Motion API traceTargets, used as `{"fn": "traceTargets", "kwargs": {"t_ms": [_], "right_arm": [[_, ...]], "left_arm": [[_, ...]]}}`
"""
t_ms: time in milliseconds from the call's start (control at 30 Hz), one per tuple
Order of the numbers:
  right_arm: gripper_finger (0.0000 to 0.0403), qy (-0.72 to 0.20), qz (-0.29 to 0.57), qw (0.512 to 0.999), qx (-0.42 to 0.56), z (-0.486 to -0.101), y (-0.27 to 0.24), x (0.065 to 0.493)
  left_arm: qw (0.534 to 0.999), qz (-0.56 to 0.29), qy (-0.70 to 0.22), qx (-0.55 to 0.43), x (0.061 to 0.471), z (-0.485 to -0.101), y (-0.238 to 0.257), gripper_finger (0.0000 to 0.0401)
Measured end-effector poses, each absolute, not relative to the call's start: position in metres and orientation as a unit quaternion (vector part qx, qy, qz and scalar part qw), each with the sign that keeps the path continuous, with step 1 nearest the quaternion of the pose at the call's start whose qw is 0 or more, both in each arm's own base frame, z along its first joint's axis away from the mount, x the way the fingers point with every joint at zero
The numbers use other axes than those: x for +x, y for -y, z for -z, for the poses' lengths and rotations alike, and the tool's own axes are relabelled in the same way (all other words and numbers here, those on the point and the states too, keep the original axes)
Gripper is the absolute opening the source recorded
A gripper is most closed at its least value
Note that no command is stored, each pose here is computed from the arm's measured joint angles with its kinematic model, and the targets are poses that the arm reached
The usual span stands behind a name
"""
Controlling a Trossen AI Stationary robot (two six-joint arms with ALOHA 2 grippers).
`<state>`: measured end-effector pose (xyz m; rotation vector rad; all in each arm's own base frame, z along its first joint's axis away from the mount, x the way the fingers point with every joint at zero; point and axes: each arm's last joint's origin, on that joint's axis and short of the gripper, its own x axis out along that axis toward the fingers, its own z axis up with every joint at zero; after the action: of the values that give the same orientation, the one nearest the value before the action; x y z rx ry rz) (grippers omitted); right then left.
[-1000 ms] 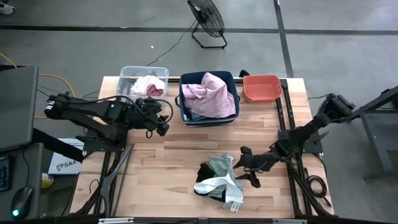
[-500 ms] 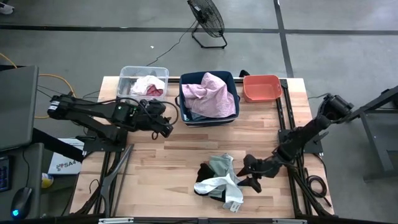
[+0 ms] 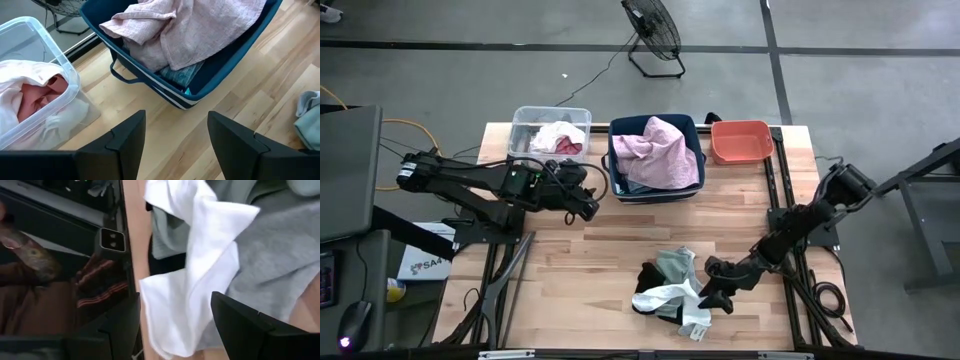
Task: Pick & Place Cloths
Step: Put the white sock into the orange bin
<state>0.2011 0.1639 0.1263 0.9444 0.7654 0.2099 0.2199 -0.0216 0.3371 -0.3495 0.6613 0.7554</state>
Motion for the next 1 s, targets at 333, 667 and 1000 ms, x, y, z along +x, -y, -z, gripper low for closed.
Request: {"fn": "traceTargets", "kwargs": {"t_ms": [333,667,1000], "right_arm": [[0.0234,-0.348,-0.12,0.837,0.406,-0.125,-0.153,0.212],[0.02,-0.367,-0.118,0.839,0.383,-0.138,-0.161,0.226],[0.0117,-0.372,-0.117,0.848,0.359,-0.137,-0.156,0.229]], "left_arm": [[0.863,-0.358,-0.314,-0.17,0.22,-0.337,0.022,0.0207],[0.863,-0.357,-0.315,-0.17,0.22,-0.337,0.022,0.0207],[0.863,-0.356,-0.316,-0.168,0.22,-0.337,0.022,0.0207]]}}
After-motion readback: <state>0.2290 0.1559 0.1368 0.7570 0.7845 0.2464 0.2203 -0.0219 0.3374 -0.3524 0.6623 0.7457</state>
